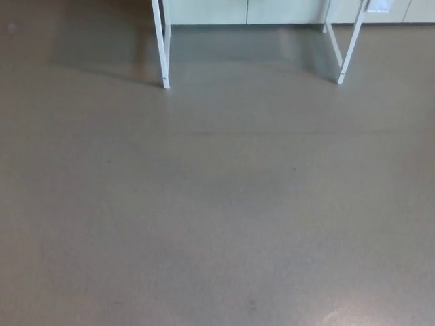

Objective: The robot walks towards a desk on which a file tray is kept in the middle and a toilet paper roll is kept on its right. The robot uses its right hand to hook on finger in the gap of the roll and grabs it, lifts it and places it on the tray.

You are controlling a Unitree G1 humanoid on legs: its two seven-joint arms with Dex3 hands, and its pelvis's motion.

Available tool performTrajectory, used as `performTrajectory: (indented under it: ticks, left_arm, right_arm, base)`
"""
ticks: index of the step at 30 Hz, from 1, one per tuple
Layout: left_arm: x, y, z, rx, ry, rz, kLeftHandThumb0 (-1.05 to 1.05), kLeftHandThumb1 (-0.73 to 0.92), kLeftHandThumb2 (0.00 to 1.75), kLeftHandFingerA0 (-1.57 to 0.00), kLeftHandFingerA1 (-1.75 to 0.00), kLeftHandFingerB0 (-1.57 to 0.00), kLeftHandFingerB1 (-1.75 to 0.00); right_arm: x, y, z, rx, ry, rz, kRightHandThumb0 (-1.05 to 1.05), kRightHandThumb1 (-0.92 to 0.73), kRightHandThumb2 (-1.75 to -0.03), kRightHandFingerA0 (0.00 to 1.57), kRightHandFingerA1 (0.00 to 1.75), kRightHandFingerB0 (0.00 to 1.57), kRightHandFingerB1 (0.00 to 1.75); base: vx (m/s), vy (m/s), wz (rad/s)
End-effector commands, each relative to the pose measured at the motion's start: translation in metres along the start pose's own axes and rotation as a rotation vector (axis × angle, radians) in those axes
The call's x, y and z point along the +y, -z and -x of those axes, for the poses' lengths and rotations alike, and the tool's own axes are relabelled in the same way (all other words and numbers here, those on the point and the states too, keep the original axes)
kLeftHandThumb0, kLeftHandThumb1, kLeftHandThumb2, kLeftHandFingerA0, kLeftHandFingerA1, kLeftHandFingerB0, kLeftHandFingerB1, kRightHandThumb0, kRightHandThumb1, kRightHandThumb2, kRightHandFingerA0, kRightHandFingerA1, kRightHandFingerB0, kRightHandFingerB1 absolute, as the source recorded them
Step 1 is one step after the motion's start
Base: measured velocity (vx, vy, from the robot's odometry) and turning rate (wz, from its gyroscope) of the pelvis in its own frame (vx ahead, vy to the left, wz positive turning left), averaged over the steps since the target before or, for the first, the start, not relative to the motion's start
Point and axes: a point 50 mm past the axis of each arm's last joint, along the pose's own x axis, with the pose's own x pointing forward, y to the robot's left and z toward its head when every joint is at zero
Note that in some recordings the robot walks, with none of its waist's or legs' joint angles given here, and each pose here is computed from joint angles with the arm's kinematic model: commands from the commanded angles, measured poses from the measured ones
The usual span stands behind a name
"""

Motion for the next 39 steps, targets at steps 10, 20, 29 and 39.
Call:
performTrajectory:
  ticks: [10, 20, 29, 39]
  left_arm:
    - [0.005, -0.004, -0.001, -0.011, 0.0, 0.015, -0.85, 0.69, 1.01, -0.17, -0.58, -0.1, -0.5]
    - [0.002, 0.005, -0.006, 0.024, -0.012, 0.025, -0.97, 0.86, 0.66, -0.21, -0.74, -0.12, -0.59]
    - [0.001, 0.004, -0.006, 0.014, -0.007, -0.032, -0.93, 0.91, 0.68, -0.23, -0.66, -0.12, -0.51]
    - [-0.002, 0.01, -0.008, 0.027, -0.007, 0.028, -0.96, 0.88, 0.67, -0.21, -0.72, -0.12, -0.56]
  right_arm:
    - [-0.002, -0.01, -0.001, -0.012, 0.063, 0.088, -0.41, -0.76, -0.66, 0.6, 0.78, 0.33, 0.55]
    - [-0.001, -0.018, -0.003, -0.02, 0.06, 0.106, -0.41, -0.76, -0.66, 0.6, 0.78, 0.33, 0.55]
    - [0.0, -0.019, -0.003, -0.022, 0.059, 0.108, -0.41, -0.76, -0.66, 0.6, 0.78, 0.33, 0.55]
    - [0.001, -0.025, -0.004, -0.027, 0.056, 0.12, -0.41, -0.76, -0.66, 0.6, 0.78, 0.33, 0.55]
  base:
    - [0.23, 0.121, 0.0]
    - [0.32, -0.163, 0.21]
    - [0.17, -0.041, -0.05]
    - [0.17, 0.119, 0.02]
